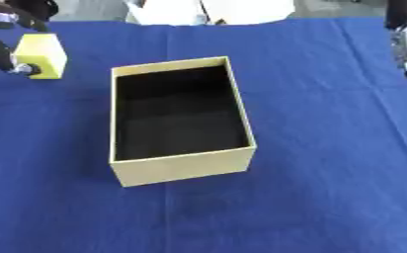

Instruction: Pick up objects on the table and place them in the box.

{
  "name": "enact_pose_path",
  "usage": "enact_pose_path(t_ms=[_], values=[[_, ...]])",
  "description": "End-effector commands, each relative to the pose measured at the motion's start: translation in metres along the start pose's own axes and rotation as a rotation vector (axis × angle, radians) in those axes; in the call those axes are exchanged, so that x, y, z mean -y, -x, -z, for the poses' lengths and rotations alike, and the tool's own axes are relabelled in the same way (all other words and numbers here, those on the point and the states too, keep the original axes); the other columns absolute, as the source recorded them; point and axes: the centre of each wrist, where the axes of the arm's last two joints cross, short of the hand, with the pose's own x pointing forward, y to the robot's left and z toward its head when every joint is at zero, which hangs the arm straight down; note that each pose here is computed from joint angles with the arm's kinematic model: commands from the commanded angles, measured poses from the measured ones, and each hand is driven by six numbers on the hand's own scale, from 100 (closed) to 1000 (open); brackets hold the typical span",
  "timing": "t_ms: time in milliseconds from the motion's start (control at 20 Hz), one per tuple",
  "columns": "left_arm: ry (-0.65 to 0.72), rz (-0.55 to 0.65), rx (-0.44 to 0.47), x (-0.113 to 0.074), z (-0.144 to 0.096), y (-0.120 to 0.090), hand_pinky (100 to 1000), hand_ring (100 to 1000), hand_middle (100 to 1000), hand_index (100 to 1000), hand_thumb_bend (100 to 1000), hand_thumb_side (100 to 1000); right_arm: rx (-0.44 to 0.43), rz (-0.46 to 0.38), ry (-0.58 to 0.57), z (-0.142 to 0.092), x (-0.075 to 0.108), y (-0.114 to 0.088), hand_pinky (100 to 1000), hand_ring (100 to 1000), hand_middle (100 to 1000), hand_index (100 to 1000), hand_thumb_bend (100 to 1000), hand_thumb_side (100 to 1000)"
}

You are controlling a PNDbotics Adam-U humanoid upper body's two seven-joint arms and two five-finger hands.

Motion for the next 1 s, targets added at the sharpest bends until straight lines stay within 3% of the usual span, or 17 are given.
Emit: enact_pose_path(t_ms=[50,150,300,650,750,850,1000], values=[[-0.081,0.028,-0.047,-0.022,-0.019,0.011,1000,1000,943,962,280,207,0.031,-0.018,0.002,0.006,0.009,-0.002,800,808,793,760,204,540],[-0.092,0.029,-0.050,-0.021,-0.018,0.012,1000,1000,929,957,256,209,0.032,-0.018,0.002,0.006,0.009,-0.001,800,807,793,759,203,539],[-0.116,0.021,-0.042,-0.019,-0.016,0.011,1000,963,838,922,250,235,0.028,-0.021,0.002,0.005,0.009,-0.001,801,807,783,758,201,540],[-0.129,0.010,-0.034,-0.013,-0.012,0.010,1000,825,604,750,255,226,0.020,-0.023,0.007,0.004,0.010,0.000,802,807,781,760,199,541],[-0.114,0.011,-0.042,-0.011,-0.010,0.010,1000,871,747,813,274,213,0.019,-0.024,0.010,0.004,0.010,0.000,801,807,781,759,198,543],[-0.098,0.020,-0.056,-0.008,-0.009,0.010,994,790,588,729,249,189,0.019,-0.024,0.014,0.003,0.010,0.000,802,807,780,759,198,542],[-0.104,0.020,-0.062,-0.007,-0.008,0.010,985,725,462,605,196,174,0.014,-0.027,0.015,0.002,0.010,0.000,802,807,780,759,197,542]])
